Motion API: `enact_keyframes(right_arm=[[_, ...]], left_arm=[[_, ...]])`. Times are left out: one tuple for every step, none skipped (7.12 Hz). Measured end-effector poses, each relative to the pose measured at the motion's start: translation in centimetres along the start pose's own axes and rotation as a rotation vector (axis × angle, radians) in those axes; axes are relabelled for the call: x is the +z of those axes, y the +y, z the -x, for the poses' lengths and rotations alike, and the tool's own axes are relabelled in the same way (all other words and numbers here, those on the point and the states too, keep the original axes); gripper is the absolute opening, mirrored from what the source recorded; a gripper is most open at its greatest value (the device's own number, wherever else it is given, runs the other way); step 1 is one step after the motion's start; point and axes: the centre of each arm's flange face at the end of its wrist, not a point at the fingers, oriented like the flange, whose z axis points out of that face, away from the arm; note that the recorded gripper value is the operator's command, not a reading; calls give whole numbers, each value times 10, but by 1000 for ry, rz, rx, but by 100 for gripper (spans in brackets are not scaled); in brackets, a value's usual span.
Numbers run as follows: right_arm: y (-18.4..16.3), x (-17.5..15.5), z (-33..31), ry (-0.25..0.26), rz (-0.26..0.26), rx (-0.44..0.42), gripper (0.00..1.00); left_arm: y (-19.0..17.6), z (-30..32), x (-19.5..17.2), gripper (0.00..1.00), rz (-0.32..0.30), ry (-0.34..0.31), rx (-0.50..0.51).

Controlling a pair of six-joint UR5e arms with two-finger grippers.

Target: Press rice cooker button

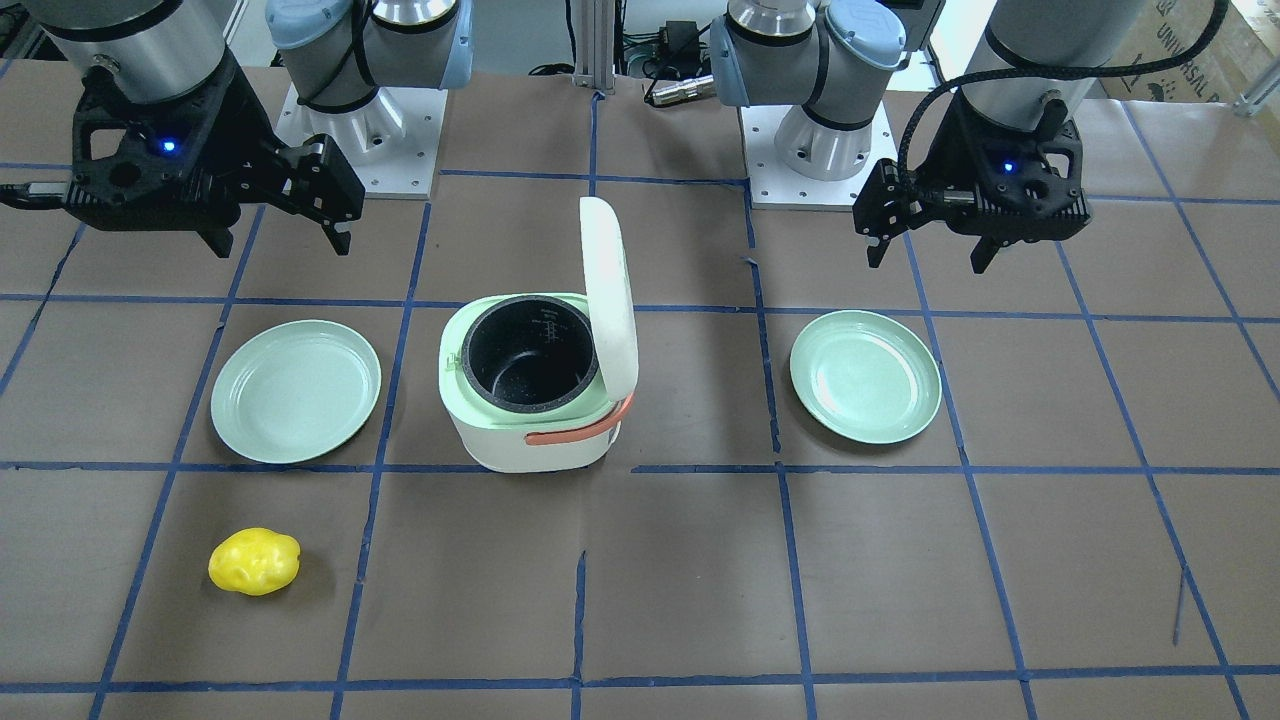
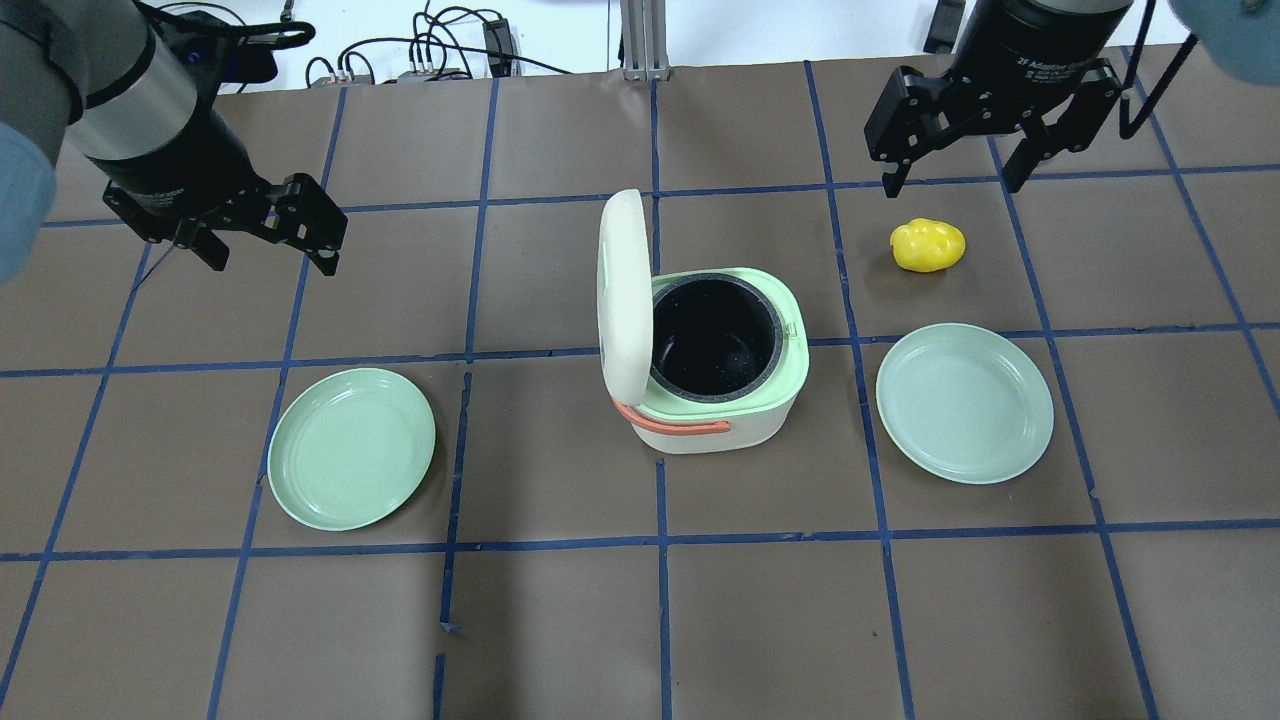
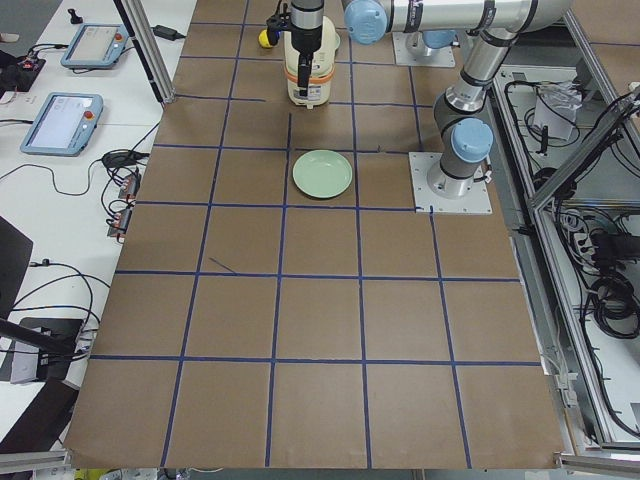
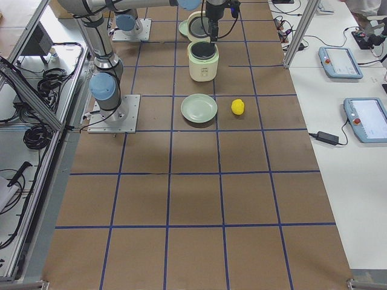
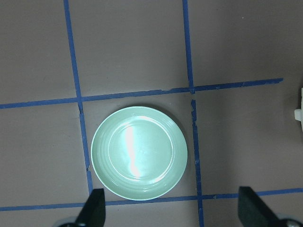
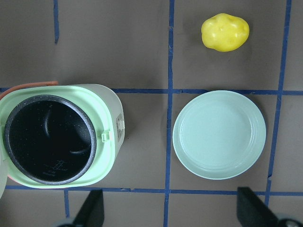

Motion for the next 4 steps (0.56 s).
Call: enact_keyframes(right_arm=[[1, 0, 0, 0, 1, 1, 100], [2, 1, 0, 0, 3, 1, 100], [3, 1, 0, 0, 3, 1, 100], [3, 2, 0, 0, 3, 1, 100]], left_arm=[[0, 0, 0, 100, 0, 0, 0], [0, 0, 0, 100, 0, 0, 0], [0, 0, 0, 100, 0, 0, 0], [0, 0, 0, 100, 0, 0, 0]])
